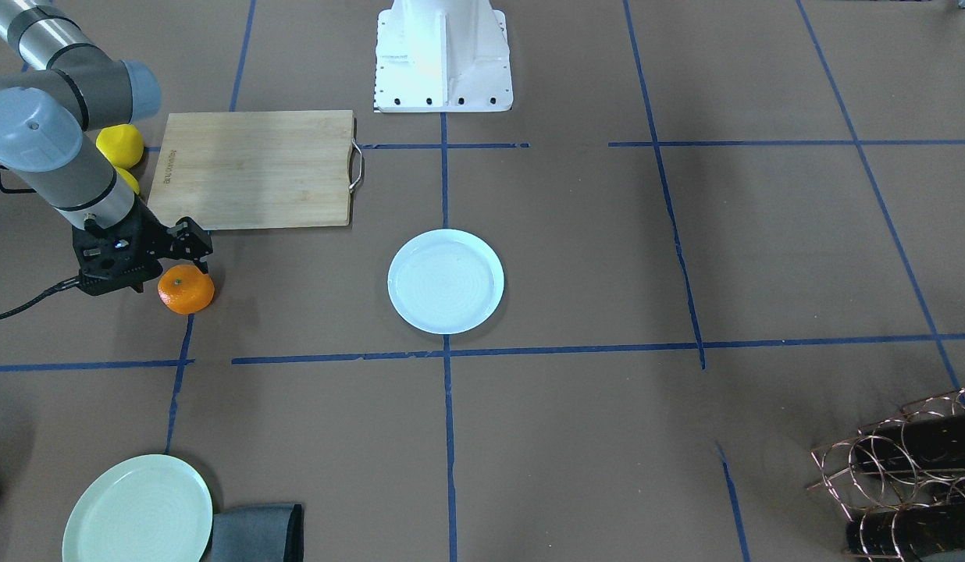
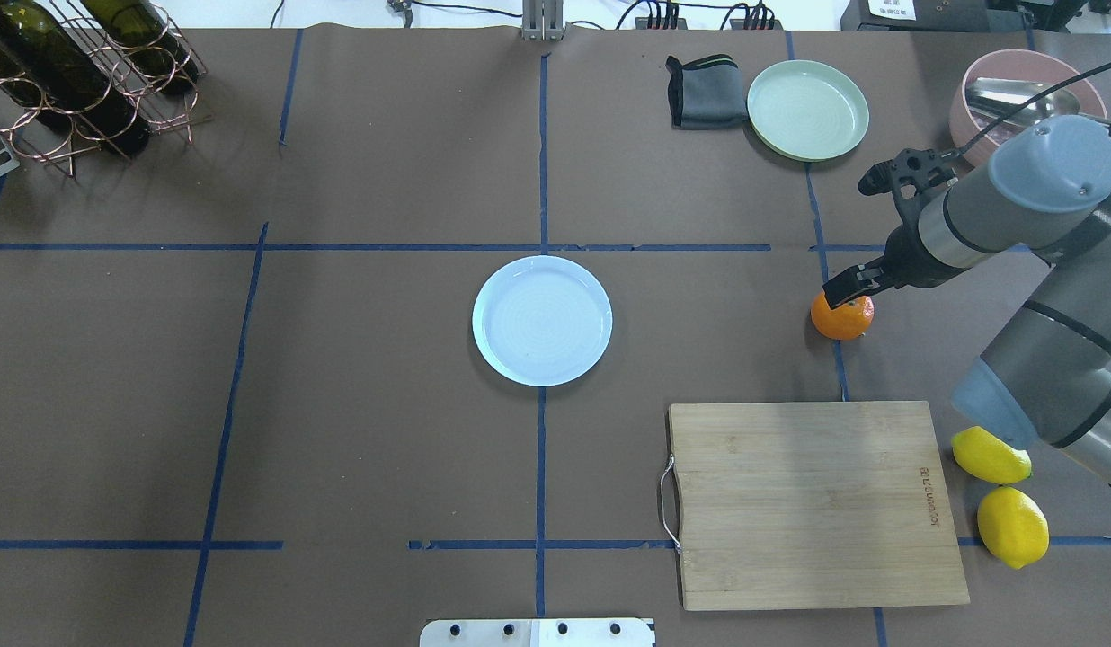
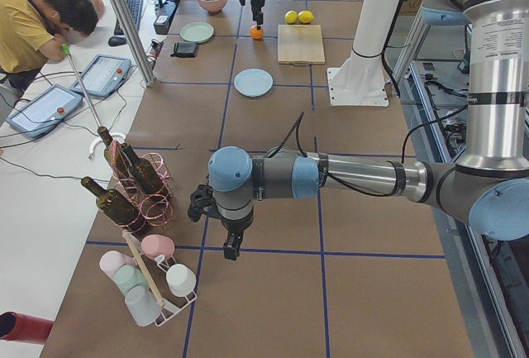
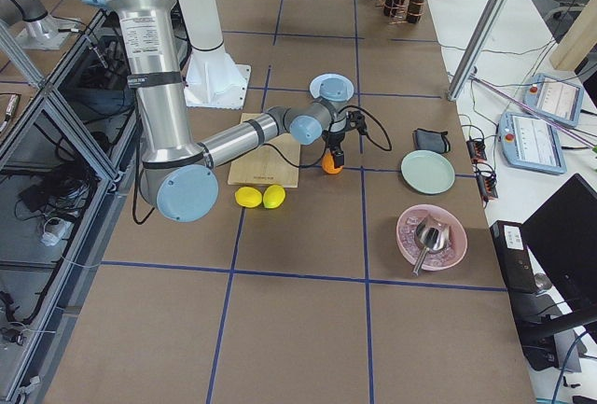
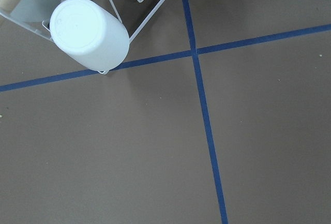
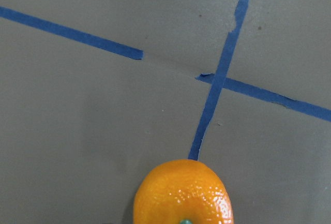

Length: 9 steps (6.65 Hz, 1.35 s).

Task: Pick orange to plate
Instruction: 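Reach the right gripper down over the orange and grasp it, then lift the orange with the right gripper and carry it over the plate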

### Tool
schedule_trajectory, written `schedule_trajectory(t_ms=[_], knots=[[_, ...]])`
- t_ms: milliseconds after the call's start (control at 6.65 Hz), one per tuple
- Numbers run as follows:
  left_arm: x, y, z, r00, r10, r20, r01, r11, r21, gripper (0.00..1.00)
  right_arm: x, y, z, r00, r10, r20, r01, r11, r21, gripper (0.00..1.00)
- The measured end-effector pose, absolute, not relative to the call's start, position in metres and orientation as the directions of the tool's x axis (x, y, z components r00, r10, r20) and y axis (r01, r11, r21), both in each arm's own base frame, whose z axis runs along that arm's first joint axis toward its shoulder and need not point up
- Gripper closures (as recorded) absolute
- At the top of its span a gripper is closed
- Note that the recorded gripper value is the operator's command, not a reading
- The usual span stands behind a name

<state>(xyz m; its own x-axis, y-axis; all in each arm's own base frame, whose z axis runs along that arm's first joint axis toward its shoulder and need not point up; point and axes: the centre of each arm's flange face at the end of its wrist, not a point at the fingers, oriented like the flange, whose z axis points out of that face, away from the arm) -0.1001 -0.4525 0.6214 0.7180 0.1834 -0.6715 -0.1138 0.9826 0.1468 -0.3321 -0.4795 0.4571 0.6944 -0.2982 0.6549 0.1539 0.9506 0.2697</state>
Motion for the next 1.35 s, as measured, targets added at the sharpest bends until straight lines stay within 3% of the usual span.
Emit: schedule_trajectory(t_ms=[301,451,602,752,1053,1354], knots=[[-0.1,-0.453,0.62,0.718,0.185,-0.671,-0.114,0.982,0.149,0.0,-0.352,-0.476,0.473,0.713,-0.307,0.63,0.179,0.949,0.26,0.0],[-0.1,-0.453,0.62,0.718,0.187,-0.67,-0.114,0.982,0.151,0.0,-0.361,-0.477,0.477,0.72,-0.314,0.62,0.189,0.947,0.26,0.34],[-0.1,-0.454,0.62,0.718,0.187,-0.67,-0.114,0.982,0.152,0.0,-0.367,-0.478,0.477,0.721,-0.319,0.615,0.193,0.945,0.264,0.74],[-0.1,-0.454,0.619,0.718,0.188,-0.67,-0.114,0.982,0.152,0.0,-0.37,-0.481,0.473,0.719,-0.322,0.616,0.192,0.944,0.269,0.89],[-0.1,-0.454,0.619,0.718,0.189,-0.67,-0.114,0.981,0.154,0.0,-0.376,-0.485,0.445,0.702,-0.326,0.633,0.172,0.94,0.294,0.86],[-0.101,-0.455,0.617,0.719,0.19,-0.669,-0.114,0.981,0.157,0.0,-0.422,-0.494,0.363,0.674,-0.245,0.697,0.089,0.963,0.253,0.83]])
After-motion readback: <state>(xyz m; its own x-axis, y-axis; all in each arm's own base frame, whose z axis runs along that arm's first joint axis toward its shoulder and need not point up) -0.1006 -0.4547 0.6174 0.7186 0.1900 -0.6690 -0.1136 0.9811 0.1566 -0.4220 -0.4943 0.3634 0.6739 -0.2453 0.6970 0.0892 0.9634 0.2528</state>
